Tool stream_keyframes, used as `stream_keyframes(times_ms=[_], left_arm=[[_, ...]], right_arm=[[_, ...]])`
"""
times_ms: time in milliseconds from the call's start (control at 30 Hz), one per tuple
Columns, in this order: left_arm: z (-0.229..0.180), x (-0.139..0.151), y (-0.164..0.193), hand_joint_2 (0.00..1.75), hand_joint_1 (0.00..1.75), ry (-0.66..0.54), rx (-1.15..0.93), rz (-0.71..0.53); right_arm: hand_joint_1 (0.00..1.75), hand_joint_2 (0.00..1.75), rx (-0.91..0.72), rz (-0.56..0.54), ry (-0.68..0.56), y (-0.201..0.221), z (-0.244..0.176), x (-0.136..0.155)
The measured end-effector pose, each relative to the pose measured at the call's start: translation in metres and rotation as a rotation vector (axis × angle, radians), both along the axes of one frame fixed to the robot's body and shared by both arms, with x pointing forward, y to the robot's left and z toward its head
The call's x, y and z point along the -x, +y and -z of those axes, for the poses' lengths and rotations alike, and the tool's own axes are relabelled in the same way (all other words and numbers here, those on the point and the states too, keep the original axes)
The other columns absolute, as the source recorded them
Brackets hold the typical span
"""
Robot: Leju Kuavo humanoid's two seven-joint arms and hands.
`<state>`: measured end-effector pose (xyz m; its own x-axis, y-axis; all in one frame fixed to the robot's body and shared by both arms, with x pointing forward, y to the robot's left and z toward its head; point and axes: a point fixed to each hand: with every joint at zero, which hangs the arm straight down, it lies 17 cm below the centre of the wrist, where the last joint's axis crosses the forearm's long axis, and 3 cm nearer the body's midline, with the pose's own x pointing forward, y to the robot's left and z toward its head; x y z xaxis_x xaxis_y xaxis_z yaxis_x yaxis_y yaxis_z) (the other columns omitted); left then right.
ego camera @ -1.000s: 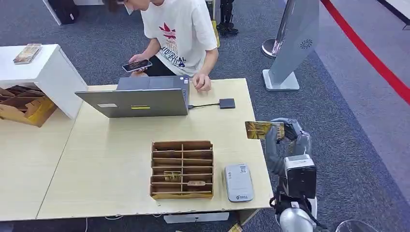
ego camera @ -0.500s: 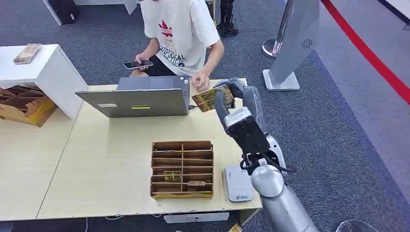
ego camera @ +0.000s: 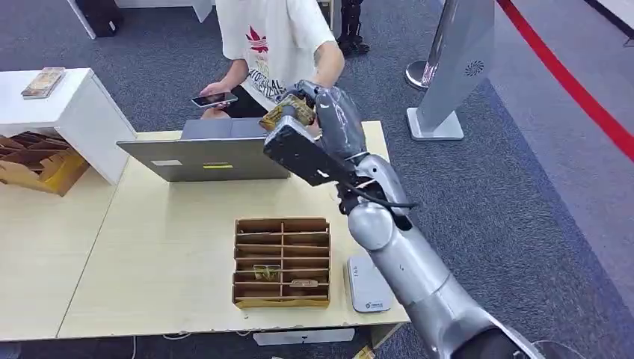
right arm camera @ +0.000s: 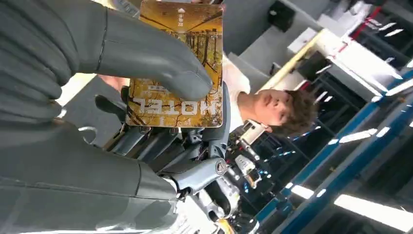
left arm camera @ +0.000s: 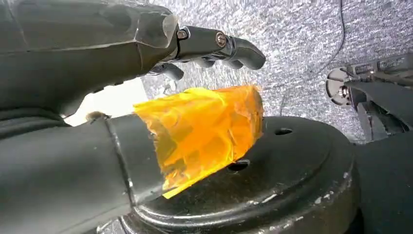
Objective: Pass the card to the sensor for recognition and then transmit it.
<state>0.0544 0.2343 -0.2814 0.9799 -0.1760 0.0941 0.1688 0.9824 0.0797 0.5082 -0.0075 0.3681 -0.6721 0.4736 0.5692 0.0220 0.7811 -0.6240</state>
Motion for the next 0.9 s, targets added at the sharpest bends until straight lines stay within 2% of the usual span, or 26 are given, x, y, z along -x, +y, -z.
stream_keyframes(times_ms=[267, 367, 400, 433, 467, 667, 900], left_arm=[[-0.001, -0.009, 0.005, 0.00, 0.00, 0.017, -0.020, 0.105], [-0.002, -0.015, 0.006, 0.00, 0.00, 0.014, -0.023, 0.124], [-0.002, -0.016, 0.005, 0.00, 0.00, 0.011, -0.023, 0.131], [-0.002, -0.018, 0.006, 0.00, 0.00, 0.010, -0.025, 0.137], [-0.002, -0.018, 0.006, 0.00, 0.00, 0.009, -0.025, 0.141], [-0.002, -0.018, 0.007, 0.00, 0.00, 0.009, -0.028, 0.142], [-0.002, -0.017, 0.008, 0.00, 0.00, 0.001, -0.027, 0.123]], right_arm=[[1.75, 1.75, 0.289, 0.199, -0.106, 0.005, -0.002, -0.046], [1.75, 1.75, 0.369, 0.239, -0.133, 0.007, -0.002, -0.057], [1.52, 1.75, 0.395, 0.249, -0.143, 0.008, -0.002, -0.059], [0.80, 1.75, 0.426, 0.260, -0.157, 0.009, 0.000, -0.061], [0.00, 1.75, 0.455, 0.267, -0.168, 0.011, 0.003, -0.062], [0.00, 1.75, 0.586, 0.259, -0.187, 0.021, 0.033, -0.063], [0.00, 1.75, 0.573, 0.188, -0.161, 0.031, 0.060, -0.051]])
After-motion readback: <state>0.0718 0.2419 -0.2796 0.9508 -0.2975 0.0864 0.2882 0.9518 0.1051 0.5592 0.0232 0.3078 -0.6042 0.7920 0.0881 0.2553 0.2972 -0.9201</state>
